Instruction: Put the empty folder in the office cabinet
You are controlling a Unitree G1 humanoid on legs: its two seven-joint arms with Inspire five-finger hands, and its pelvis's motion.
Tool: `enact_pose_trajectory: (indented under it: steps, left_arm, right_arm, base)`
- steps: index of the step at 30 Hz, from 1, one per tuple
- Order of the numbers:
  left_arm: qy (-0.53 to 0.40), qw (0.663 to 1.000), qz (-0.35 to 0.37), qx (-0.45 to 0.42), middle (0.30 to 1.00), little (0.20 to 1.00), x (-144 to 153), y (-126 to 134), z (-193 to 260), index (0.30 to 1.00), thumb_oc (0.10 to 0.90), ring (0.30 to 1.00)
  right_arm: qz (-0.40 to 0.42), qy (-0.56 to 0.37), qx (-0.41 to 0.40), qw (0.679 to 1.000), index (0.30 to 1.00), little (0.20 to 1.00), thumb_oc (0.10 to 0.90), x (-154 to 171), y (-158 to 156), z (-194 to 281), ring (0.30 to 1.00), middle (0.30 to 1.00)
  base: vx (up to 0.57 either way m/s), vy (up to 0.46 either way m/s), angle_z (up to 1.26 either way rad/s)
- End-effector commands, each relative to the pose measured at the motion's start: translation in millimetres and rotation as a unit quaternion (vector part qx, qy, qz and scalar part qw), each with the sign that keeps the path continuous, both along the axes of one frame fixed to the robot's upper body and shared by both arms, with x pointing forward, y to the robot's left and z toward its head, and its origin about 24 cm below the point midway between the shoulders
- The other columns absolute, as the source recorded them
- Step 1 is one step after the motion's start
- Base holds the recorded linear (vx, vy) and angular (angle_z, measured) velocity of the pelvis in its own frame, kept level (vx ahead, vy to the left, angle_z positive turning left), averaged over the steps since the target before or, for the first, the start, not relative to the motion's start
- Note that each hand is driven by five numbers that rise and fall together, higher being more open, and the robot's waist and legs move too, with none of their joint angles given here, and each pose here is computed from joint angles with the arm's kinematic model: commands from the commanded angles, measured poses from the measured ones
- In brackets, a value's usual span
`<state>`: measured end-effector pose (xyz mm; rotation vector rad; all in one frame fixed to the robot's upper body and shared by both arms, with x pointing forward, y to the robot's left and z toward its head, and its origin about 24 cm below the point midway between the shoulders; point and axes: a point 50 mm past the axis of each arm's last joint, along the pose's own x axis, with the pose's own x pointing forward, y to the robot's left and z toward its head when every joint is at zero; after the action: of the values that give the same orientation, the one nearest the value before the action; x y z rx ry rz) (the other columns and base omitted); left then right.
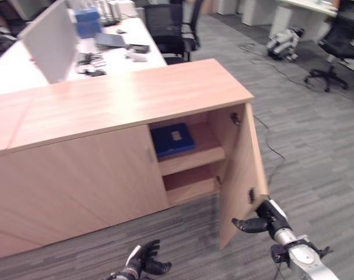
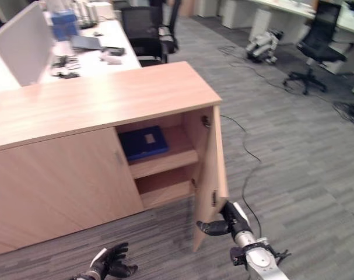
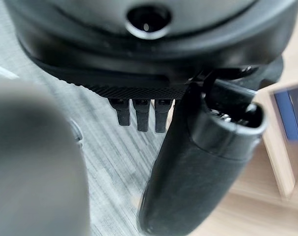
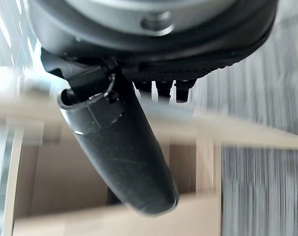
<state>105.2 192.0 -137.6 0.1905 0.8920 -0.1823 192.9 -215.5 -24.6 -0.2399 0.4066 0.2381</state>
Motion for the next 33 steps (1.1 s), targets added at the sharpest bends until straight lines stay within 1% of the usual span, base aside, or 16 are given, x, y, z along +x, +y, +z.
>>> enact_pose_trajectory:
  steps: [1,4,8,11,12,13,14,15,16,18,19,21,24,25,28,33]
  left_arm:
    - [-0.067,0.993,-0.043,0.087,0.900,0.900,32,43,23,0.900,0.800,0.900]
    - [-0.069,0.992,-0.013,0.110,0.900,0.900,40,53,24,0.900,0.800,0.900]
    - [-0.093,0.987,-0.001,0.128,0.900,0.900,56,58,32,0.900,0.800,0.900]
    - [-0.100,0.986,-0.011,0.132,0.900,0.900,63,52,33,0.900,0.800,0.900]
    - [-0.076,0.984,-0.001,0.160,0.900,0.900,70,82,36,0.900,0.800,0.900]
    - [-0.076,0.984,-0.001,0.159,0.900,0.900,71,82,37,0.900,0.800,0.900]
    - [-0.012,0.983,-0.001,0.185,0.900,0.900,56,82,18,0.900,0.800,0.900]
    - [-0.036,0.984,0.013,0.175,0.900,0.900,78,74,24,0.900,0.800,0.900]
    - [-0.056,0.985,0.010,0.165,0.900,0.900,97,60,29,0.900,0.800,0.900]
    - [-0.062,0.984,0.018,0.167,0.900,0.900,106,57,32,0.900,0.800,0.900]
    - [-0.056,0.985,0.027,0.161,0.900,0.900,101,55,28,0.900,0.800,0.900]
    - [-0.047,0.986,0.025,0.157,0.900,0.900,95,53,24,0.900,0.800,0.900]
    - [-0.017,0.990,0.006,0.143,0.900,0.900,70,43,10,0.900,0.800,0.900]
    - [-0.016,0.990,0.005,0.143,0.900,0.900,69,43,9,0.900,0.800,0.900]
    - [0.001,0.991,-0.001,0.133,0.900,0.900,53,37,2,0.900,0.800,0.900]
    - [0.010,0.993,-0.006,0.119,0.900,0.900,45,30,-3,0.900,0.800,0.900]
  right_arm:
    - [0.272,-0.226,0.048,0.934,0.900,0.900,0.800,74,122,91,0.900,0.900]
    - [0.330,-0.292,0.104,0.892,0.900,0.900,0.800,86,191,132,0.900,0.900]
    - [0.366,-0.352,0.120,0.853,0.900,0.900,0.800,86,233,171,0.900,0.900]
    - [0.368,-0.378,0.135,0.839,0.900,0.900,0.800,82,235,187,0.900,0.900]
    - [0.370,-0.378,0.152,0.835,0.900,0.900,0.800,80,229,189,0.900,0.900]
    - [0.370,-0.379,0.152,0.835,0.900,0.900,0.800,80,229,189,0.900,0.900]
    - [0.356,-0.363,0.183,0.841,0.900,0.900,0.800,79,220,182,0.900,0.900]
    - [0.347,-0.357,0.183,0.848,0.900,0.900,0.800,79,216,176,0.900,0.900]
    - [0.320,-0.323,0.164,0.875,0.900,0.900,0.800,88,209,157,0.900,0.900]
    - [0.304,-0.293,0.148,0.894,0.900,0.900,0.800,91,204,140,0.900,0.900]
    - [0.248,-0.227,0.117,0.934,0.900,0.900,0.800,93,178,96,0.900,0.900]
    - [0.226,-0.191,0.088,0.951,0.900,0.900,0.800,89,163,72,0.900,0.900]
    - [0.112,-0.017,-0.032,0.993,0.900,0.900,0.800,50,91,-27,0.900,0.900]
    - [0.112,-0.016,-0.032,0.993,0.900,0.900,0.800,50,91,-28,0.900,0.900]
    - [0.012,0.105,-0.062,0.992,0.900,0.900,0.800,9,52,-78,0.900,0.900]
    - [-0.123,0.270,-0.076,0.952,0.900,0.900,0.800,-68,8,-125,0.900,0.900]
  base:
    - [-0.01,0.170,0.92]
    - [0.05,0.189,1.09]
    - [0.01,0.102,0.91]
    - [0.15,0.042,0.50]
    - [0.13,0.070,0.98]
    - [0.24,0.019,0.94]
    - [0.16,-0.081,0.24]
    - [0.19,-0.101,0.41]
    - [0.11,-0.056,0.29]
    - [0.07,-0.049,0.82]
    - [0.08,-0.070,0.55]
    - [0.07,-0.053,-0.13]
    - [0.07,-0.053,0.21]
    - [0.04,-0.042,0.27]
    - [0.04,-0.058,0.27]
    - [0.04,-0.079,0.04]
